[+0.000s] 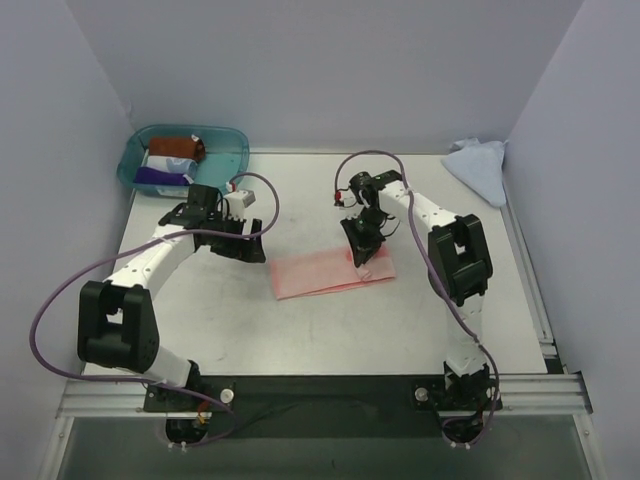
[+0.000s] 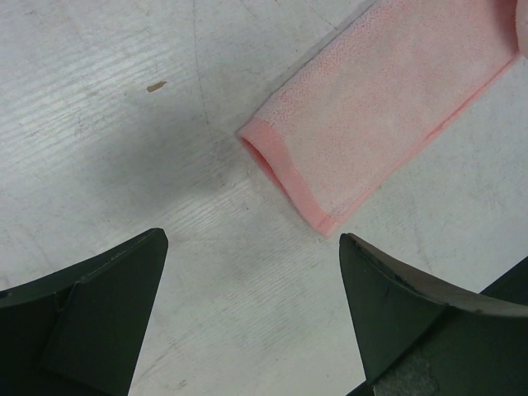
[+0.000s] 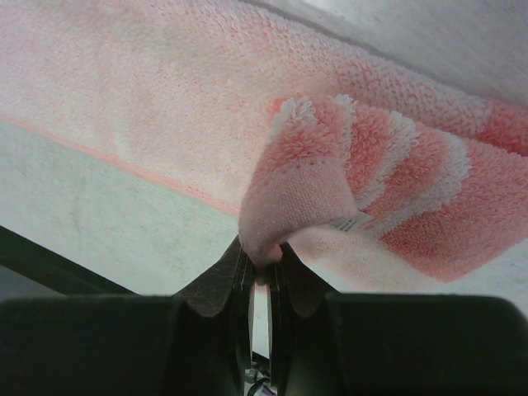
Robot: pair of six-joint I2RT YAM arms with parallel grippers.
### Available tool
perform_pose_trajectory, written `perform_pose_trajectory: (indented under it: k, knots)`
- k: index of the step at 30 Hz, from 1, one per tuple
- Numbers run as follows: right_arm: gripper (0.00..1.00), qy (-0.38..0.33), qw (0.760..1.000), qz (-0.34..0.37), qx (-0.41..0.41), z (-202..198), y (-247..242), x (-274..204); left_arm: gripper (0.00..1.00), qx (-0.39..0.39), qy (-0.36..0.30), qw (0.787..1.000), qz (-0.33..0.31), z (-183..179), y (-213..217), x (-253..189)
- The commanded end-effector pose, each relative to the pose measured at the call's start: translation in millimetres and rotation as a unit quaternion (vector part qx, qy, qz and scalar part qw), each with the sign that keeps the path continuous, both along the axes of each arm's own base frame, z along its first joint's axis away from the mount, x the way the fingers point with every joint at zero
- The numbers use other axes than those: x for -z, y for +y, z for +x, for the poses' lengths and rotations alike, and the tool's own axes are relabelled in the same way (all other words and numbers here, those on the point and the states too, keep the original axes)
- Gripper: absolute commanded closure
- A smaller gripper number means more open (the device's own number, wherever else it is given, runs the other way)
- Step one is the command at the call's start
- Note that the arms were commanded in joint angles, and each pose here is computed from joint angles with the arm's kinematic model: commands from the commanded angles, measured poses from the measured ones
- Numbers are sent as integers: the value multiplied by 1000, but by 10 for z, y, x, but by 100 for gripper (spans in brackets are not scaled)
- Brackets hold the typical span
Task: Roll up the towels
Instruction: Fold the towel
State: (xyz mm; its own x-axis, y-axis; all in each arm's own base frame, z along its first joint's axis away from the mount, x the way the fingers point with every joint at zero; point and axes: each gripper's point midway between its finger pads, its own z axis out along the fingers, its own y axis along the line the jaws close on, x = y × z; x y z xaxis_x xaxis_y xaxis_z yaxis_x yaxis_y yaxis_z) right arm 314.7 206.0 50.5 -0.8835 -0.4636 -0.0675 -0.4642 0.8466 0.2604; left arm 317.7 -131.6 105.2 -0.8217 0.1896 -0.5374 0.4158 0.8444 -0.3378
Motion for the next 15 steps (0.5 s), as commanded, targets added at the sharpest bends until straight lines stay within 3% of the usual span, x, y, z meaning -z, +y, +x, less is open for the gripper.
perform_pose_trajectory:
  k: [1,12,13,14,15]
  knots:
    - [100,20,1000,6,5,-50,76,-65,3,-10,-13,1000,3,36,41,-50]
    - [99,37,999,4,-8,-131,177,32,3,-11,-4,1000,-12,25,-13,-5]
    - [93,40,999,6,-8,-132,189,44,3,-7,1,1000,-14,-7,-27,20]
    - [79,45,999,15,-7,-140,218,20,3,-1,1,1000,-16,-30,-52,14]
    - [74,48,999,23,-5,-141,221,-14,3,3,2,1000,-20,-52,-68,18]
